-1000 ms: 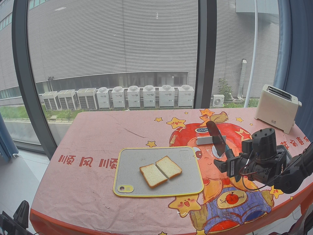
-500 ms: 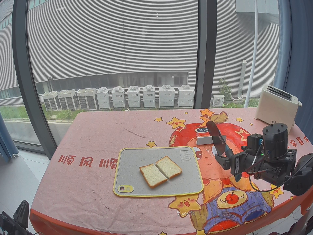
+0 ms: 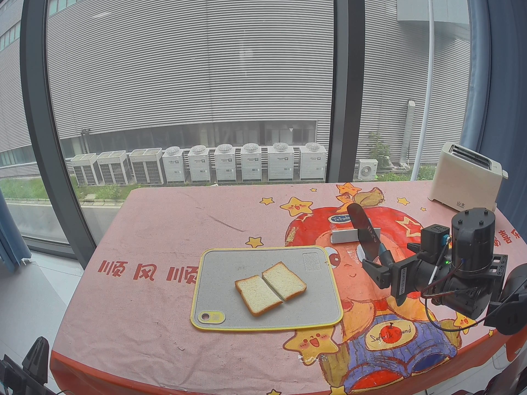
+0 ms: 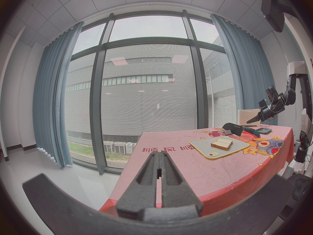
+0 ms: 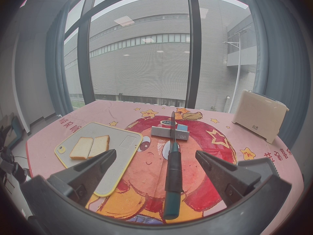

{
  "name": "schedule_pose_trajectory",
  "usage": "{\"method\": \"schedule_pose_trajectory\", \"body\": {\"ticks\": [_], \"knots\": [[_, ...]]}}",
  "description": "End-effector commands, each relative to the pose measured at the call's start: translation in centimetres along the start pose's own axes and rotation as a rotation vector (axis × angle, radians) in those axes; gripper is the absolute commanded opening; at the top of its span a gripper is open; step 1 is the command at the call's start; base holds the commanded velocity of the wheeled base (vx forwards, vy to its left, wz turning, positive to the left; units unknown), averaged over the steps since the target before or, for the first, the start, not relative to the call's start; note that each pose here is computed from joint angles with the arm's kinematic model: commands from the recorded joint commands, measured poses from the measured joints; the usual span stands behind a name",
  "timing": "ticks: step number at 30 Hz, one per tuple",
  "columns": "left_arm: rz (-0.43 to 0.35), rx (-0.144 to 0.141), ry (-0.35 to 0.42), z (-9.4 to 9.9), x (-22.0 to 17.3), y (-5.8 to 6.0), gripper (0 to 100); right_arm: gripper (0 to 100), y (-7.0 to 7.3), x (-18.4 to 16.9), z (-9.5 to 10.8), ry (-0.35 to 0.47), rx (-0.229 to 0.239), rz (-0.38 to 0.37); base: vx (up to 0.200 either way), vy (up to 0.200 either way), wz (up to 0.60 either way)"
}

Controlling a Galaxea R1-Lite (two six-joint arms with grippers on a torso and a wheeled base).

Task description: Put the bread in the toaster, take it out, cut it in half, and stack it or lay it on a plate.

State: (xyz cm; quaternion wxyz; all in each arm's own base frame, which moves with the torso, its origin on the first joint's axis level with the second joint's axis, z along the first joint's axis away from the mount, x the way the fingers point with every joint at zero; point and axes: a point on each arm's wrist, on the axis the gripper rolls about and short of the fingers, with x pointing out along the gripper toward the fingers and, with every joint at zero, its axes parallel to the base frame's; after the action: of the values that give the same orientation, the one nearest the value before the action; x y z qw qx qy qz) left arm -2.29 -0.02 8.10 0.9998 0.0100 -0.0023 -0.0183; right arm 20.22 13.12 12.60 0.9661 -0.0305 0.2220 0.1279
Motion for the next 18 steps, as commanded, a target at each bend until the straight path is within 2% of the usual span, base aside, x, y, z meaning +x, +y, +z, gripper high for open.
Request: {"method": "schedule_pose_trajectory", "body": {"ticks": [1, 9, 18], "knots": [[0.000, 0.000, 0.001, -0.52, 0.01, -0.01, 0, 100, 0.17, -0.21, -0.14, 0.001, -0.006, 0.009, 0.000, 0.000, 0.00], [0.000, 0.000, 0.001, -0.52, 0.01, -0.01, 0, 100, 0.60, -0.39, -0.62, 0.018, -0.018, 0.040, 0.000, 0.000, 0.00], [0.000, 0.000, 0.001, -0.52, 0.01, -0.01, 0, 100, 0.60, -0.17, 0.22, -0.001, -0.016, 0.089, 0.000, 0.000, 0.00]]}}
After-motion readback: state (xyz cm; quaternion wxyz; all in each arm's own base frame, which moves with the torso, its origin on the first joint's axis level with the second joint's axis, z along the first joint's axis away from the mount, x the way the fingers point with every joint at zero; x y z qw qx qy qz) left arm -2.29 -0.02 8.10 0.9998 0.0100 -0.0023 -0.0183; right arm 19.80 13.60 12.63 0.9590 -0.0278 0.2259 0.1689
